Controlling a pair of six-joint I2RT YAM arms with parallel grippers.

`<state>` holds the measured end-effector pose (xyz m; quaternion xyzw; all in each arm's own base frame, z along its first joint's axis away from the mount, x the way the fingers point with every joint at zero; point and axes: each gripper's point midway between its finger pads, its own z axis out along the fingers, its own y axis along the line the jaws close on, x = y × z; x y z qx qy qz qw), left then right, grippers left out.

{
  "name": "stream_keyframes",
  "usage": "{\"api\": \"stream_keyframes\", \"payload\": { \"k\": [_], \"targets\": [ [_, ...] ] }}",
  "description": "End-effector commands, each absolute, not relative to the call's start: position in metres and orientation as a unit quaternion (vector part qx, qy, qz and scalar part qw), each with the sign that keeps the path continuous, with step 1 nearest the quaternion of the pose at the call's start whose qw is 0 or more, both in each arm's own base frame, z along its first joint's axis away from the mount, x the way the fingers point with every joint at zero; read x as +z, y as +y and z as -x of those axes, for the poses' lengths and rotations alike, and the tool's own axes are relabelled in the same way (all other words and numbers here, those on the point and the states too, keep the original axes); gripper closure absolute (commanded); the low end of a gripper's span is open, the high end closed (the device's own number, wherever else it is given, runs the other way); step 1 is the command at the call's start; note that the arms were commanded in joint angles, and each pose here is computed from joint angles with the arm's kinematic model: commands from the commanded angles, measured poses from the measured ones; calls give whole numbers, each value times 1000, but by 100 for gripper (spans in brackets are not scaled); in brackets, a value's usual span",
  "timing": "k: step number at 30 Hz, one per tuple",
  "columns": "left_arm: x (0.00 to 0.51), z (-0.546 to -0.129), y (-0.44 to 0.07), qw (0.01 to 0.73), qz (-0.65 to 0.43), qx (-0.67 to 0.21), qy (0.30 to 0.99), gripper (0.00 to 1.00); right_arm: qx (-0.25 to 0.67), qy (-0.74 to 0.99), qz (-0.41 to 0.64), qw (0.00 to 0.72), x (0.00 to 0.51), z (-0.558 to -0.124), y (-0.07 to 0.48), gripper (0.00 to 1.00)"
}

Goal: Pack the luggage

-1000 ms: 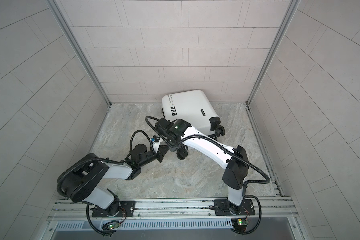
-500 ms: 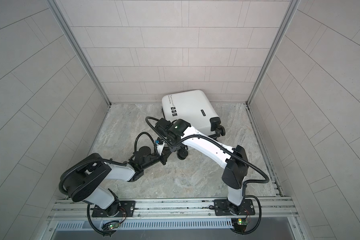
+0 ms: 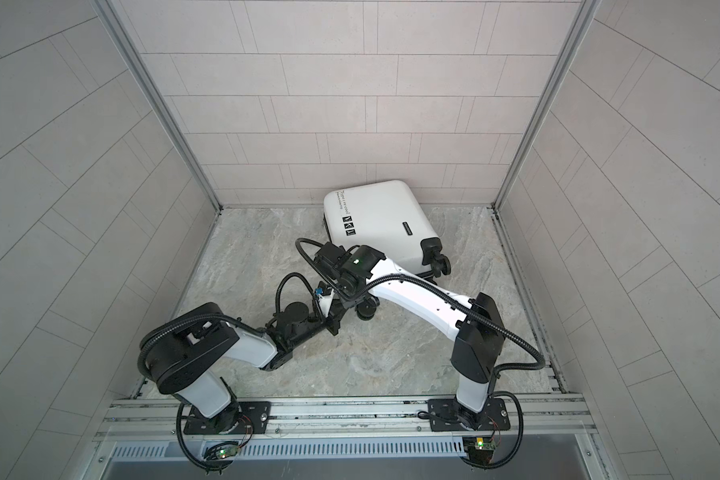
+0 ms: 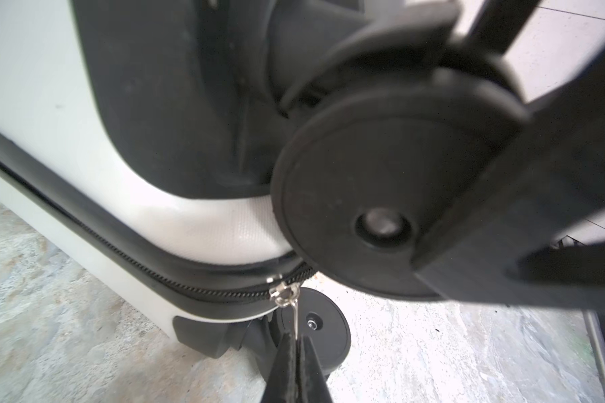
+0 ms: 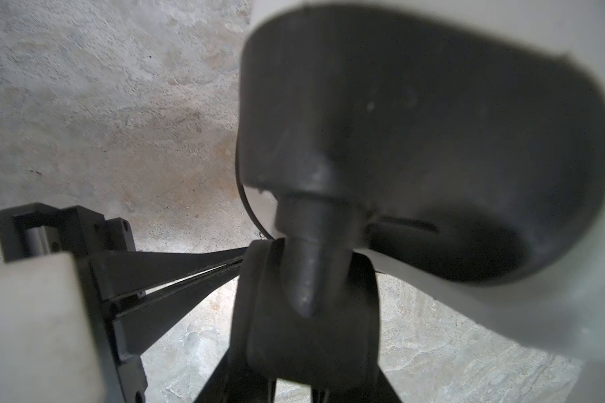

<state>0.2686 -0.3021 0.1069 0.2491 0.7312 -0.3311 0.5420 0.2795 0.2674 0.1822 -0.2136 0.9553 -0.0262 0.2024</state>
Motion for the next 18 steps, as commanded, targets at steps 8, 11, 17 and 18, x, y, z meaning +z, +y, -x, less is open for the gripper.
{"api": "stream_keyframes", "payload": {
  "k": [8,11,17,18],
  "targets": [
    [121,-259,-309,561,-257,-354,703,100,10,931,203,304,234,-286,259,23],
    [122,-260,-308,563,-254,-352,704,100,1,927,198,318,246,-284,248,22],
    [121,-262,-305,564,-245,-348,708,100,-44,918,168,357,266,-288,204,18],
    [121,-262,-304,565,-241,-346,709,100,-48,918,156,361,269,-289,193,17]
  ]
}}
